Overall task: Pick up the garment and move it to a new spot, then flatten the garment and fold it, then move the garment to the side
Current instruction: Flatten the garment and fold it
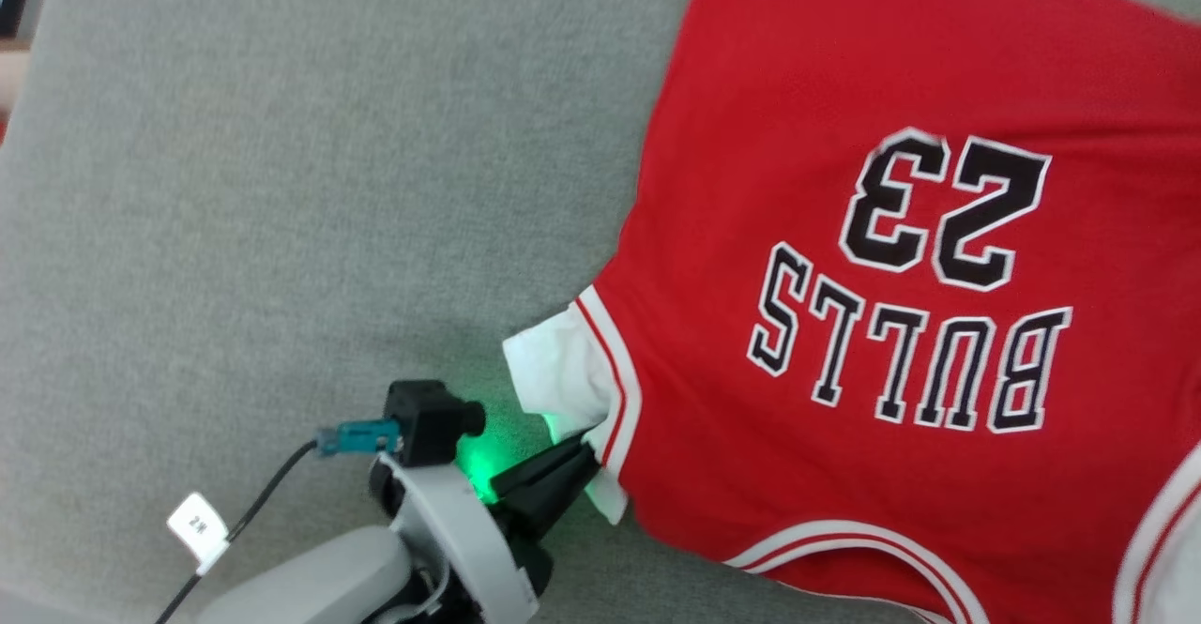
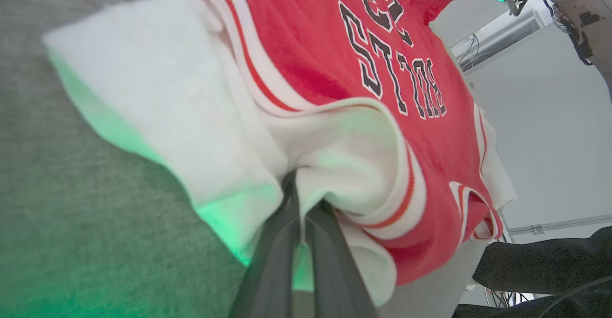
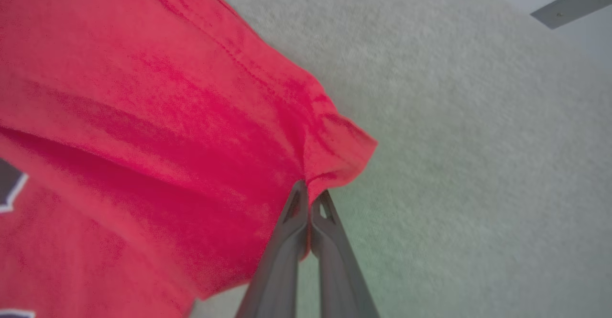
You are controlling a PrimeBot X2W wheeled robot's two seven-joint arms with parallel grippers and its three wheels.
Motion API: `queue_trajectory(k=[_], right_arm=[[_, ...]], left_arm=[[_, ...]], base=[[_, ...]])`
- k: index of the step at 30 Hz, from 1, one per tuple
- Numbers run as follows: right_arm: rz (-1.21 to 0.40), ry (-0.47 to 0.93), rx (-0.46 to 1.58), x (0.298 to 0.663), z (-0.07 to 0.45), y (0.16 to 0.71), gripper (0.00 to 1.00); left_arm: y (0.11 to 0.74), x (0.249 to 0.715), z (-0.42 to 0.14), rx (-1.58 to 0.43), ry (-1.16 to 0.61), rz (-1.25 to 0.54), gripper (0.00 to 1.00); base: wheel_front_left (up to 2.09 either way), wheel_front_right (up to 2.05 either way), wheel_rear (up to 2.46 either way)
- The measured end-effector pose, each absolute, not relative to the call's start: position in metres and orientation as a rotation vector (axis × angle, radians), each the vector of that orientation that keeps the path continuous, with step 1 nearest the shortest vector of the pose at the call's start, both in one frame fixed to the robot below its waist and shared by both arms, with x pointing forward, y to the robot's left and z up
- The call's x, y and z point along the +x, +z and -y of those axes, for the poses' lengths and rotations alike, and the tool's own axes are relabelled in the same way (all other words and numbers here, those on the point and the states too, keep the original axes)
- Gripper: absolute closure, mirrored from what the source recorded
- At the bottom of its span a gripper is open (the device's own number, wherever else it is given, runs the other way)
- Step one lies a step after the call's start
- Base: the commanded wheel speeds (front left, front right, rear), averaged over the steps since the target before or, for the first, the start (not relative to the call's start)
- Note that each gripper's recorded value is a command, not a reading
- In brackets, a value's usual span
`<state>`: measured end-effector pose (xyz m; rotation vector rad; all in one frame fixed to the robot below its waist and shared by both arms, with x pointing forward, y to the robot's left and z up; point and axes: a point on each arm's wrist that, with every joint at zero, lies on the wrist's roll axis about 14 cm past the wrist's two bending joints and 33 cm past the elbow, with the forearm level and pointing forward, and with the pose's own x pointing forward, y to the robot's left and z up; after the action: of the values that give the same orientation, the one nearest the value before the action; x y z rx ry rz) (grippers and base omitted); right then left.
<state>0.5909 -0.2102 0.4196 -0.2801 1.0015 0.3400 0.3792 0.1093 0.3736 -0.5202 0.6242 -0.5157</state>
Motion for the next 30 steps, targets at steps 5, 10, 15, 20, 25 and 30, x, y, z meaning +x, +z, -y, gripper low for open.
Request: queue_trajectory(k=[5, 10, 15, 20, 25, 30], right_arm=[[-1.025, 0.393, -0.276, 0.538, 0.229, 0.431, 1.0], [-1.118, 0.452, -0.272, 0.468, 0.241, 0.419, 1.0], [-1.25, 0.526, -0.182, 0.384, 0.237, 0.394, 1.0], [-1.329, 0.55, -0.108, 0.32, 0.232, 0.373, 1.0], [-1.387, 0.602, -0.045, 0.273, 0.21, 0.358, 1.0], [-1.289, 0.581, -0.055, 0.283, 0.204, 0.359, 0.0]], left_arm=[[0.38, 0.372, -0.12, -0.46, -0.493, -0.613, 1.0], [0.388, 0.37, -0.121, -0.431, -0.492, -0.594, 1.0], [0.398, 0.375, -0.12, -0.416, -0.488, -0.559, 1.0], [0.405, 0.381, -0.117, -0.395, -0.495, -0.525, 1.0], [0.409, 0.386, -0.119, -0.389, -0.484, -0.502, 1.0], [0.409, 0.387, -0.12, -0.39, -0.479, -0.499, 1.0]], base=[[0.0, 0.0, 0.0], [0.0, 0.0, 0.0], [0.0, 0.0, 0.0], [0.0, 0.0, 0.0], [0.0, 0.0, 0.0], [0.0, 0.0, 0.0]])
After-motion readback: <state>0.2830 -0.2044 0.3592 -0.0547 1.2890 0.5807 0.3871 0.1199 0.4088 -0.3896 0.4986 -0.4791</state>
